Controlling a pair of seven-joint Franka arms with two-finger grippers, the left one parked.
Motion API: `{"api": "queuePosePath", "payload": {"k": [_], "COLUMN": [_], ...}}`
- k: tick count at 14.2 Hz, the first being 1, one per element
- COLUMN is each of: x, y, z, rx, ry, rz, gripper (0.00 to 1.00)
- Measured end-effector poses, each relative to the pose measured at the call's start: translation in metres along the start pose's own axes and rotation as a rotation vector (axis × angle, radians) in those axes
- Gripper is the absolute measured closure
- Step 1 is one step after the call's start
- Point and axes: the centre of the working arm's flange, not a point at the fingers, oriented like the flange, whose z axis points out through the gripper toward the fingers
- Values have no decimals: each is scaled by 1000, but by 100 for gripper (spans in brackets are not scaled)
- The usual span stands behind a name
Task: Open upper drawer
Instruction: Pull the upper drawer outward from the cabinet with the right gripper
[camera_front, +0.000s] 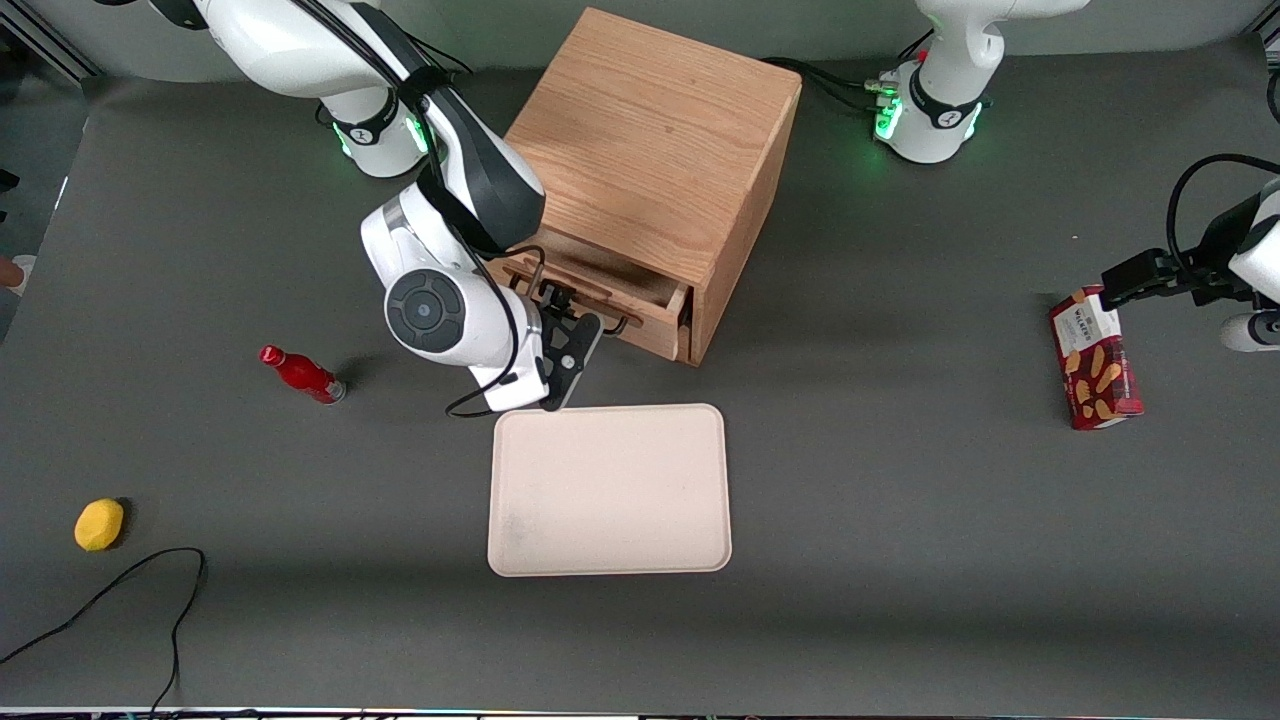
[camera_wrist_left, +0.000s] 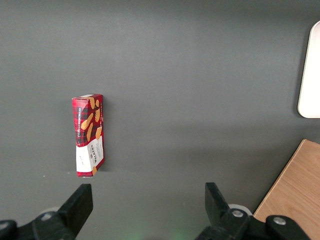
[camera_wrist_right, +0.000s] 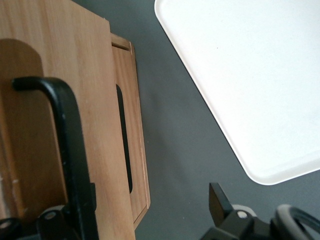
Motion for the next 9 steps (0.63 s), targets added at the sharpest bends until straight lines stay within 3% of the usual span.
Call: {"api": "queuePosePath", "payload": {"k": [9], "x": [1], "y": [29], "z": [-9], "rx": [-18], "ry": [37], "rz": [18], "gripper": [0]}}
